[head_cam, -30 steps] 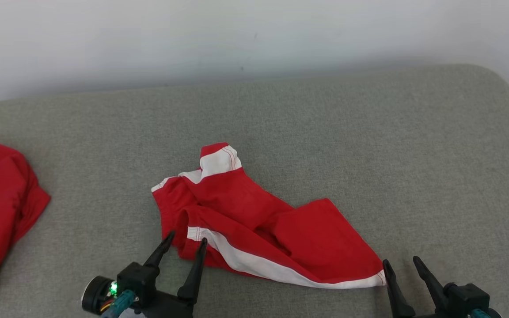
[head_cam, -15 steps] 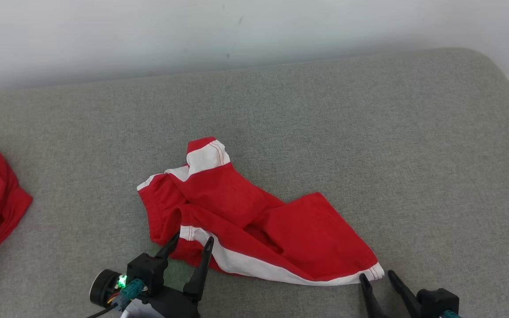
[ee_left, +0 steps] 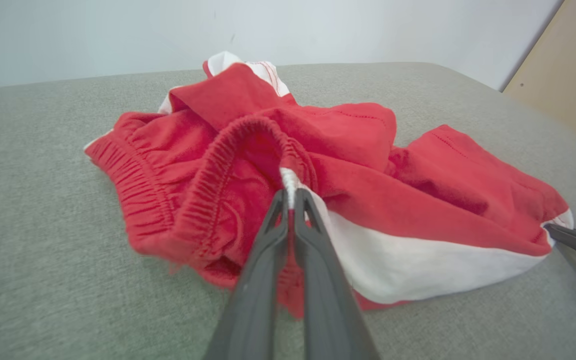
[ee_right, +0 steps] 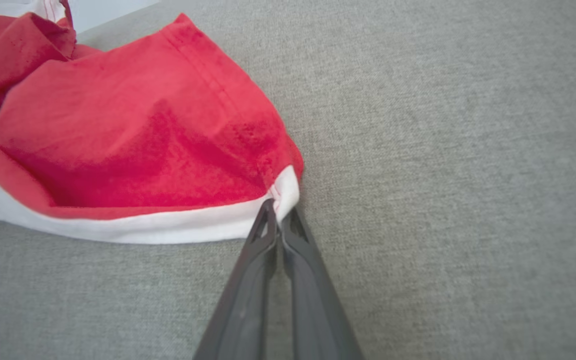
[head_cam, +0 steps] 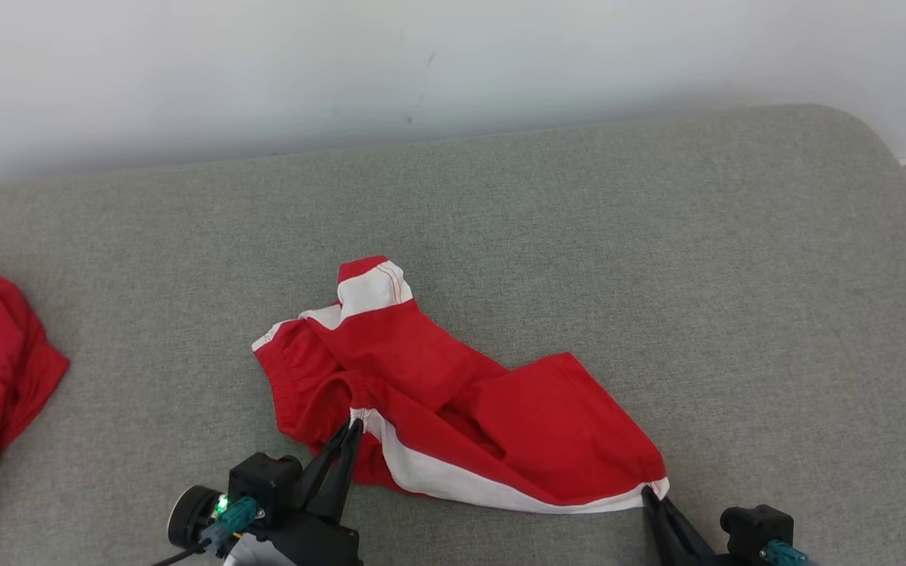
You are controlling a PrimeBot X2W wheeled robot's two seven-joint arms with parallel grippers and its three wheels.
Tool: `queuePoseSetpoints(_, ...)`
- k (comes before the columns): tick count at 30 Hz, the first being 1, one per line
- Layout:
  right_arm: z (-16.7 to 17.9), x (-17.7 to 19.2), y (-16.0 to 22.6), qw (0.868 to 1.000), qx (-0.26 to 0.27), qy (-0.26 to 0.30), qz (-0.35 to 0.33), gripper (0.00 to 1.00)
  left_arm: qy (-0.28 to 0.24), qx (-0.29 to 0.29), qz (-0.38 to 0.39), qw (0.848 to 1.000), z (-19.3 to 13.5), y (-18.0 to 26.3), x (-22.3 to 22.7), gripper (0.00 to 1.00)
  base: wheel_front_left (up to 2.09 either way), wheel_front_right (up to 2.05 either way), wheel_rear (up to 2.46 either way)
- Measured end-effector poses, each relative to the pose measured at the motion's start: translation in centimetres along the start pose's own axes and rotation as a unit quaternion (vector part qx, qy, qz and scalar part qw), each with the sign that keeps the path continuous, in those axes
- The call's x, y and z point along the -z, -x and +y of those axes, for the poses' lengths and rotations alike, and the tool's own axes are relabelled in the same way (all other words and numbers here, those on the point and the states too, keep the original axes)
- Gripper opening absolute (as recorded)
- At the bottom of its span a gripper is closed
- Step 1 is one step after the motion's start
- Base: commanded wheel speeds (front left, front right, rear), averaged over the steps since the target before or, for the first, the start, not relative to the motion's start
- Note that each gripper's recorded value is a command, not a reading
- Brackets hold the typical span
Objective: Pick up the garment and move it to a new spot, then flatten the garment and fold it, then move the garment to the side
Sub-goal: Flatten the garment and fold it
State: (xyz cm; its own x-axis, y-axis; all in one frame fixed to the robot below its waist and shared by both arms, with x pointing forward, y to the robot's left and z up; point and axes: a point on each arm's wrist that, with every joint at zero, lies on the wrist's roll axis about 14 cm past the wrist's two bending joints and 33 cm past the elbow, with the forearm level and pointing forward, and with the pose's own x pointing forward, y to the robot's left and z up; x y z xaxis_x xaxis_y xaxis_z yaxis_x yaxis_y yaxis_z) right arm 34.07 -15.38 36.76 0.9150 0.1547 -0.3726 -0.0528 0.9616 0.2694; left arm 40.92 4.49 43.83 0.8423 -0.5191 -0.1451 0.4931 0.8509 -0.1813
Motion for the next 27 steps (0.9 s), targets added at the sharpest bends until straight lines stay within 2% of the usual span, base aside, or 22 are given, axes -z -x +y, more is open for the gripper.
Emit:
queuePoseSetpoints(8, 0.9, -3.9, -0.5, 0.998, -0.021, -0.008, -0.06, 0.0, 0.015, -0.002, -0.051, 0.999, -0.2, 0.5, -2.8, 0.0, 0.0, 0.0, 0.0)
queuePoseSetpoints(13, 2.1, -7.3, -1.1, 0.993, -0.051, -0.001, -0.105, 0.0, -0.006, 0.006, -0.089, 0.996, 0.4, 0.5, -5.7, 0.0, 0.0, 0.0, 0.0)
queuePoseSetpoints(17, 3.5, -12.1, -2.6, 0.984, -0.088, 0.014, -0.155, 0.0, -0.037, 0.023, -0.137, 0.99, 0.9, -1.0, -10.2, 0.0, 0.0, 0.0, 0.0)
queuePoseSetpoints(21, 4.5, -16.9, -4.7, 0.976, -0.113, 0.005, -0.185, 0.0, -0.081, 0.045, -0.176, 0.98, 1.6, -3.3, -15.1, 0.0, 0.0, 0.0, 0.0)
queuePoseSetpoints(27, 5.2, -26.5, -8.8, 0.961, -0.14, 0.022, -0.239, 0.0, -0.098, 0.075, -0.233, 0.965, 2.1, -8.0, -24.5, 0.0, 0.0, 0.0, 0.0)
